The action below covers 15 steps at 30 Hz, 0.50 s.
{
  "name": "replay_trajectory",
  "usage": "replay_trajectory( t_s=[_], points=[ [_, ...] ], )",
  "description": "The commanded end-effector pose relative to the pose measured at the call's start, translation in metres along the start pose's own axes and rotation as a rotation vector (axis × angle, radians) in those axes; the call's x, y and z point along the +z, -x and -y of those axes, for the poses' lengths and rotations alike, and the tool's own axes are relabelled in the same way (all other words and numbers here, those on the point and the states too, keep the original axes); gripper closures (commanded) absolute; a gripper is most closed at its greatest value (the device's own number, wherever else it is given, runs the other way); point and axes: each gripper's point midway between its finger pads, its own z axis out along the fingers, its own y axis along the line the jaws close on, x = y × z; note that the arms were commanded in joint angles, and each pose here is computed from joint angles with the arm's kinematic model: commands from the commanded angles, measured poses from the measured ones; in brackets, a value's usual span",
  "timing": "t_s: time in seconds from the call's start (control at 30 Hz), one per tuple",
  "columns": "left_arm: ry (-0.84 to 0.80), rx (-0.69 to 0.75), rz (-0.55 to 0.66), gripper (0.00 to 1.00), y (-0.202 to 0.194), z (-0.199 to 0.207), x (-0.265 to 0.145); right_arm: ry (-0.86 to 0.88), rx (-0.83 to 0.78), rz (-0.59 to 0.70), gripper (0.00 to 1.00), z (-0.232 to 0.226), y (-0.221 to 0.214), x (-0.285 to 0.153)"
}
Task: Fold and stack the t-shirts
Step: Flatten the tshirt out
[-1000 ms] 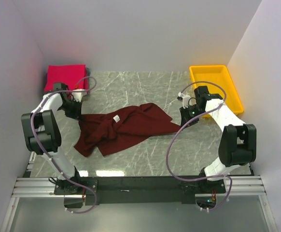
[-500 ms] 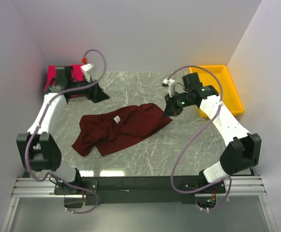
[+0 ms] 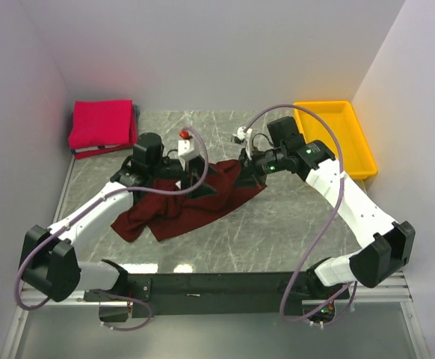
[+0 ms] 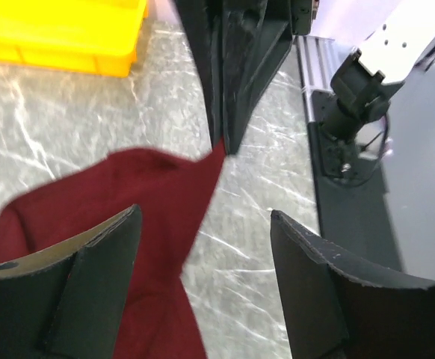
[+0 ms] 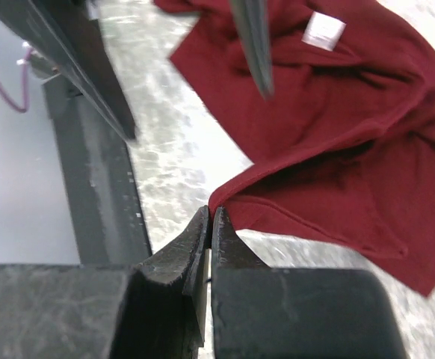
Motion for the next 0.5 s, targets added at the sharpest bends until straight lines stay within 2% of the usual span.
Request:
replay_trajectory(
  t_s=[0.0, 0.17, 0.47],
  points=[
    [0.067, 0.236, 0.031, 0.26, 0.016, -0.006, 0.004, 0.059, -0.078, 0.046, 1.00, -0.028, 0.013, -0.001],
    [0.035, 0.319, 0.022, 0.26, 0.014, -0.002, 0.012, 0.077, -0.098, 0.038, 1.00, -0.038, 0.012, 0.000],
    [-0.114, 0.398, -0.029, 0.32, -0.002, 0.034, 0.033, 0.083, -0.128, 0.035, 1.00, -0.041, 0.020, 0.002]
  ],
)
